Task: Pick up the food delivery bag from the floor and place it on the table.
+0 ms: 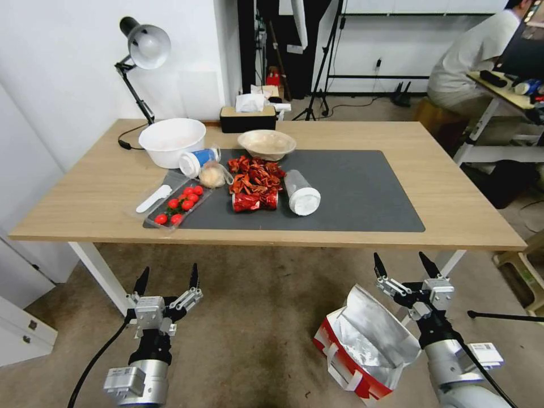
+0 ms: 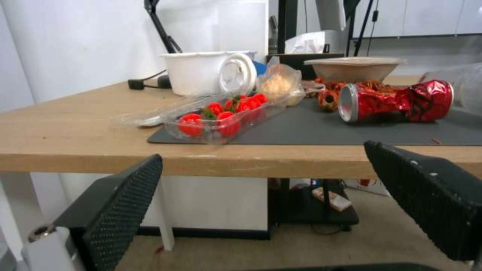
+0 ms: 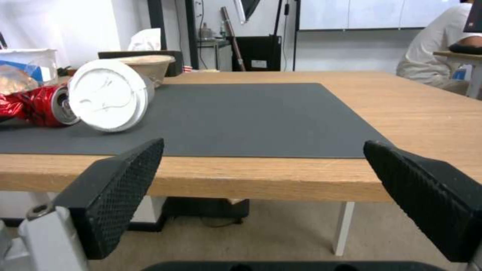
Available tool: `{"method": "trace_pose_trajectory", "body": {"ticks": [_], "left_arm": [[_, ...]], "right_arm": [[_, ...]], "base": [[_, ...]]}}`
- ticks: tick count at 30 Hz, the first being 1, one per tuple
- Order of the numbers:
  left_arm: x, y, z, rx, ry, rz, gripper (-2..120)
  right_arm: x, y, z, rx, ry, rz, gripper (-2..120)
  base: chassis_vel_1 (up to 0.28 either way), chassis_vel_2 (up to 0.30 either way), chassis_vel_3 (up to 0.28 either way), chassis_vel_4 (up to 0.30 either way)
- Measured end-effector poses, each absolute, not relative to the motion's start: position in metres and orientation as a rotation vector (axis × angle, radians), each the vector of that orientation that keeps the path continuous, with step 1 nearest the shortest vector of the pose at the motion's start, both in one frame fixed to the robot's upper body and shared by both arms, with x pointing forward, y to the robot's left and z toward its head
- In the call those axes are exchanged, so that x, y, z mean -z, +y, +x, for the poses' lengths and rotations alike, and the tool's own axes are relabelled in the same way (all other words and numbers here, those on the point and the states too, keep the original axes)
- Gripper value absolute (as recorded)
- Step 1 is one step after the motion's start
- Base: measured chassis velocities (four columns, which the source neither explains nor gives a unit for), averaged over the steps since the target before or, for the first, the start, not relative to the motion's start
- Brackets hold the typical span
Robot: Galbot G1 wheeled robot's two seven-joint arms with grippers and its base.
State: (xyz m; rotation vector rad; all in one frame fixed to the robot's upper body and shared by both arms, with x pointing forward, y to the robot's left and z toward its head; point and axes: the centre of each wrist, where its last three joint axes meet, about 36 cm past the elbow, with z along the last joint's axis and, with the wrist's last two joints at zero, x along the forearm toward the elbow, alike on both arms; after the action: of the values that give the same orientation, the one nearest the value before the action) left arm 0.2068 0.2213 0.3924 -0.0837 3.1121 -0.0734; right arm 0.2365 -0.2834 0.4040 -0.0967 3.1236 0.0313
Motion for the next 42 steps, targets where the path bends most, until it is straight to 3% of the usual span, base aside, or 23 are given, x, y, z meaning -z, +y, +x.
{"method": "trace_pose_trajectory", "body": {"ticks": [20, 33, 37, 42], "left_arm": [[-0.394, 0.221, 0.207, 0.077, 3.121, -0.085, 100], [-0.431, 0.214, 0.215, 0.210, 3.243, -0.084, 100], [-0.461, 0.208, 0.219, 0.371, 3.320, -0.036, 100], [-0.468, 0.207, 0.220, 0.471, 3.337, -0.009, 100]], "right_arm": [[-0.404, -0.271, 0.230, -0.020, 3.151, -0.115, 100], [-0.416, -0.223, 0.210, 0.013, 3.257, -0.153, 100], [-0.429, -0.201, 0.205, 0.045, 3.315, -0.169, 100], [-0.440, -0.189, 0.203, 0.059, 3.355, -0.165, 100]], "base": [[0.000, 0.000, 0.000, 0.000], [0.000, 0.000, 0.000, 0.000], [0.000, 0.000, 0.000, 0.000], [0.000, 0.000, 0.000, 0.000]]}}
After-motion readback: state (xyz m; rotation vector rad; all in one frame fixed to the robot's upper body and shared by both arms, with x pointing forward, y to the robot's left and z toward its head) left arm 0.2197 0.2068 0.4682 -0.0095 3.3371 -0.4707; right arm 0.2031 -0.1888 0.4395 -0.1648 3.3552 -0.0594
